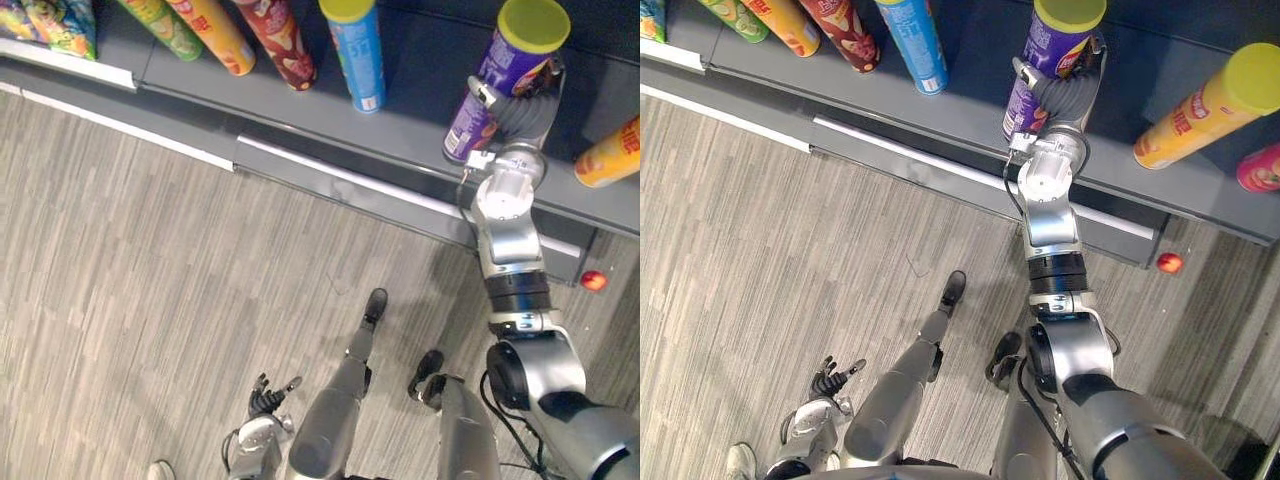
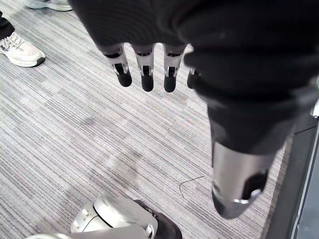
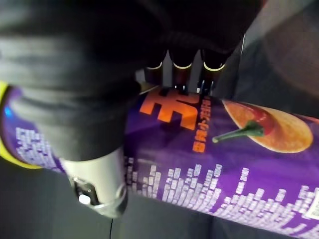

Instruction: Put the gum and the chips on the shelf.

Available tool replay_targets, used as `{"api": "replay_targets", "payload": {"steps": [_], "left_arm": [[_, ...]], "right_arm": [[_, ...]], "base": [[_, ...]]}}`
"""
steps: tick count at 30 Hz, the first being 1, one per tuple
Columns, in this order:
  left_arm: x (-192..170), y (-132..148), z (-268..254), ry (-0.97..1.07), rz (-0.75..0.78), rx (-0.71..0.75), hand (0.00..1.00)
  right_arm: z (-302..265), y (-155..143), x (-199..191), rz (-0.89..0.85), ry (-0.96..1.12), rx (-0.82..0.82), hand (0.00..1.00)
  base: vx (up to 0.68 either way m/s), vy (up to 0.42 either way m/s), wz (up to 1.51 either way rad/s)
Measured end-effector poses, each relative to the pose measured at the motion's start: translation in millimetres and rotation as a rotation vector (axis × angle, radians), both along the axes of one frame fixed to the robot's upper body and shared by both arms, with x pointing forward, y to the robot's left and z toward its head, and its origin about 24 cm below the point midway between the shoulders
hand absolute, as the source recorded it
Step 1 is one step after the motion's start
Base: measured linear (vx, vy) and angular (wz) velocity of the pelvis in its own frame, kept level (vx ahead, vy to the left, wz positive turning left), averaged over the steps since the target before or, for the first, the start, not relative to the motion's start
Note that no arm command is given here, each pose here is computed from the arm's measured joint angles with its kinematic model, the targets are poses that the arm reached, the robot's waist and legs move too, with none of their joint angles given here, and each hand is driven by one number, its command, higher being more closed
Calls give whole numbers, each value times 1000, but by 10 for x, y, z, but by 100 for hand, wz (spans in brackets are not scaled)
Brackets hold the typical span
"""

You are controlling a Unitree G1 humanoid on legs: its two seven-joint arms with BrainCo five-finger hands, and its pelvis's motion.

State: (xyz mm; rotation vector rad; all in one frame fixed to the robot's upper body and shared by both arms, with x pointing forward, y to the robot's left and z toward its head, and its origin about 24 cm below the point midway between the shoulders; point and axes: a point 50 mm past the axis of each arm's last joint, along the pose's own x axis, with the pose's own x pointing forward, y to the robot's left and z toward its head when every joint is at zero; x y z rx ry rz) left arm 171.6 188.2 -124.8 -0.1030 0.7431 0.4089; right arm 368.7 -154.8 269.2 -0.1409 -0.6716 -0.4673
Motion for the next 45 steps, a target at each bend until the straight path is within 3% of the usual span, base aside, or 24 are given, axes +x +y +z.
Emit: {"api": "replay_targets", "payload": {"steps": [18, 30, 31, 45], "left_arm": [[214, -201, 126, -100, -27, -61, 0], [278, -281, 153, -117, -38, -86, 0], [280, -283, 154, -118, -41, -88, 0], [278, -279, 150, -119, -39, -96, 0]], "right_arm": [[219, -147, 53, -143, -16, -107, 100], [225, -104, 55, -148, -23, -159, 100], [235, -88, 50, -142, -32, -165, 0], [86, -51, 99, -123, 26, -156, 0]], "base": [[-9, -68, 6], [-24, -68, -4], [-13, -68, -10], [-18, -69, -1]]}}
